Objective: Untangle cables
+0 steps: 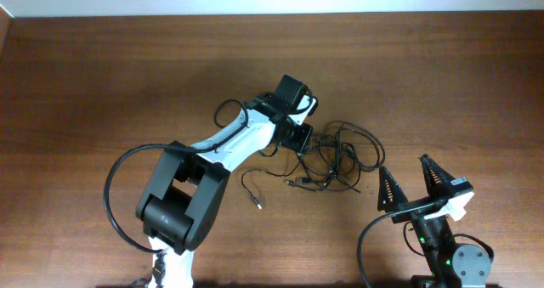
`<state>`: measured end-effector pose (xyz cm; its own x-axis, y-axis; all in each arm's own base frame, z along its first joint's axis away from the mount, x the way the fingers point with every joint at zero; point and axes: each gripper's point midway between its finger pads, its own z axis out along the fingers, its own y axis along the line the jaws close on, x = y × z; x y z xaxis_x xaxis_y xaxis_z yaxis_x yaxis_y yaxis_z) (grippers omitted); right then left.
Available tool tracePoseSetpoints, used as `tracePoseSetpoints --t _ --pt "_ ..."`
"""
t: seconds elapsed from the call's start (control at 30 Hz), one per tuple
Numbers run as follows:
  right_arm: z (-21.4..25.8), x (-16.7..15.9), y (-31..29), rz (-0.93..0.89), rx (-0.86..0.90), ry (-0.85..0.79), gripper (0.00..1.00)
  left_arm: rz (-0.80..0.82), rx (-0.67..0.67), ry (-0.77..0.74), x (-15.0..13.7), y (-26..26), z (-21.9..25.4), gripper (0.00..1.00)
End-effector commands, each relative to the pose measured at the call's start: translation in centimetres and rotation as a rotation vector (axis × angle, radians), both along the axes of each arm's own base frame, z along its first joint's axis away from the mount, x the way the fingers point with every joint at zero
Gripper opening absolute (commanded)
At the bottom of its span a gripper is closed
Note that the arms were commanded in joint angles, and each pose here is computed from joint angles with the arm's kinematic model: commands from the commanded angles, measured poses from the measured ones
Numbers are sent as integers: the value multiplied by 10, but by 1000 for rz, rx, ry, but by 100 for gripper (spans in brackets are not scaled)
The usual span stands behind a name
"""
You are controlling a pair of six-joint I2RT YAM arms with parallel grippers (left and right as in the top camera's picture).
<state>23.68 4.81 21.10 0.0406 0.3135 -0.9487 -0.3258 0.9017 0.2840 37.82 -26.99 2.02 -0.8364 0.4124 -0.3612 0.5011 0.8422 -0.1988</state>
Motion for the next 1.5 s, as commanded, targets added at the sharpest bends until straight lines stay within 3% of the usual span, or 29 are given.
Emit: tracePoseSetpoints --t 0.0,0.07,0.1,0.13,0.17,0.33,0.43,0.57,0.7,0.8,0.9,0.93,1.0,1.03,1.1,1.13,1.17,1.23,1.33,1.37,1.47 --pt "-1 0 1 10 17 6 98 4 59 -2 3 9 -17 31" --pt "-1 0 -1 11 90 28 99 4 62 2 4 8 -25 27" --pt "-1 1 -5 3 200 60 99 4 57 -6 7 6 -30 18" --pt "-1 1 -5 7 226 67 98 5 50 -17 10 5 -29 3" --pt "-1 1 -4 9 230 69 99 6 42 -30 13 3 -27 0" --pt "21 -7 0 17 127 54 98 47 26 -51 21 21 33 0" --pt "40 -7 -4 -14 87 125 99 98 9 -83 22 46 75 0" --pt "59 12 3 25 40 403 98 184 0 -94 19 90 115 0" --pt "51 30 17 134 22 819 99 319 38 15 9 140 109 0" --pt "31 43 40 286 113 1045 97 324 -75 114 -3 135 111 0" --pt "0 55 52 372 185 1183 73 308 -69 160 -15 130 107 0" --pt "-15 58 57 395 198 1242 62 301 -62 174 -19 128 104 1" --pt "-38 60 69 424 189 1329 61 285 -49 199 -26 123 94 6" --pt "-49 62 76 441 175 1359 61 281 -43 211 -29 122 90 17" --pt "-65 72 95 489 136 1362 61 283 -28 230 -30 123 79 48" --pt "-74 80 108 521 108 1346 61 285 -24 244 -29 123 72 72" --pt "-82 87 120 549 84 1324 61 282 -32 244 -26 121 68 79" --pt "-96 103 142 600 41 1268 61 248 -138 244 -16 101 68 81" --pt "-118 126 150 524 31 1252 61 232 -180 204 0 91 61 68" --pt "-126 135 151 481 35 1251 61 227 -181 202 3 88 54 58" --pt "-135 151 157 436 27 1210 61 208 -179 215 7 72 32 55"
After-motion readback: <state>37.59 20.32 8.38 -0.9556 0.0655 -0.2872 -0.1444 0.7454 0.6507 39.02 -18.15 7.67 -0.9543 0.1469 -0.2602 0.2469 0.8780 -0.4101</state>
